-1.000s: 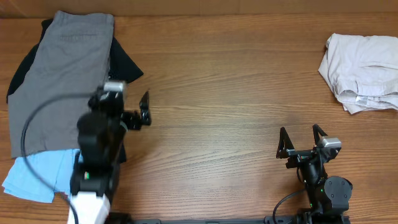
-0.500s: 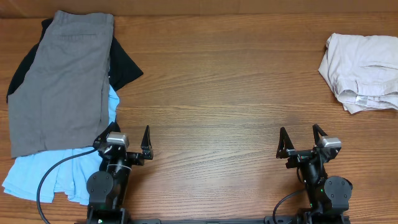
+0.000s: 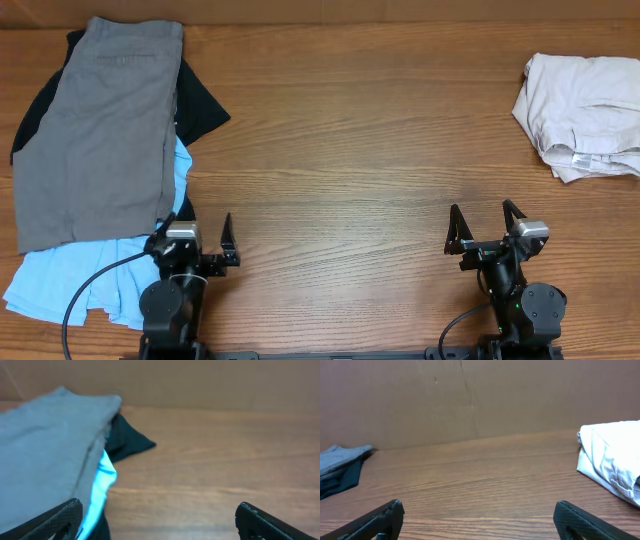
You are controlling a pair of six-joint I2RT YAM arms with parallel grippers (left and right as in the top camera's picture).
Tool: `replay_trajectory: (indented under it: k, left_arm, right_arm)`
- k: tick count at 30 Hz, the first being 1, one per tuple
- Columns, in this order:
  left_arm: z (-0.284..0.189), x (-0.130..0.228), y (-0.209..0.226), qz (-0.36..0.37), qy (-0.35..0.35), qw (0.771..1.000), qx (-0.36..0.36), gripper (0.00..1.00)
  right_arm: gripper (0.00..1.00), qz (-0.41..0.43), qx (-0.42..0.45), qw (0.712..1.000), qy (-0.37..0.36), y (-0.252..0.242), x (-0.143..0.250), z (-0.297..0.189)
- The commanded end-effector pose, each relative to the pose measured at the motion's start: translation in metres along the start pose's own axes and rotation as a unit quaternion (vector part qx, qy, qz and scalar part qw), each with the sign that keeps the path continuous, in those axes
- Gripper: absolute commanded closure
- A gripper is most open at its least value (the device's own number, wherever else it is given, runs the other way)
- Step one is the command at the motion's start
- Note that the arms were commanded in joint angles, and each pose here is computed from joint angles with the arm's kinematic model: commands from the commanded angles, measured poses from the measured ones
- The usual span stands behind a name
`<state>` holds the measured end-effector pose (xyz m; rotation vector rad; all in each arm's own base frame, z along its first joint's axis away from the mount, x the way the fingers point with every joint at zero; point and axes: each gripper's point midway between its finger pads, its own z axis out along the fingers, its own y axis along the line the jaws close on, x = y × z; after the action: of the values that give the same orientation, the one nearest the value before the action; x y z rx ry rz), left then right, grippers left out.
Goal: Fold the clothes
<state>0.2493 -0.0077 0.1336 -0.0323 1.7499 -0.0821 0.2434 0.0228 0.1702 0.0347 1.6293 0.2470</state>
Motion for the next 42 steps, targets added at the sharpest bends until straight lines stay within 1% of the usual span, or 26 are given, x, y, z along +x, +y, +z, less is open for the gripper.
replay_trajectory:
  k: [1, 5, 11, 42]
  left_arm:
    - [-0.003, -0.010, 0.006, -0.002, -0.025, 1.000, -0.013, 0.00]
    - [-0.008, -0.025, 0.009, -0.001, -0.059, 0.998, -0.019, 0.00]
    - [-0.008, -0.023, 0.017, -0.004, -0.054, 0.998, -0.034, 0.00]
    - [-0.008, -0.023, 0.017, -0.004, -0.054, 0.998, -0.034, 0.00]
  right_arm:
    - [0.00, -0.004, 0.001, 1.000, -0.006, -0.001, -0.001, 0.000]
    - [0.00, -0.004, 0.001, 1.000, -0.006, -0.001, -0.001, 0.000]
    - [0.00, -0.004, 0.001, 1.000, -0.006, -0.001, -0.001, 0.000]
    - [0.00, -0.004, 0.001, 1.000, -0.006, -0.001, -0.001, 0.000]
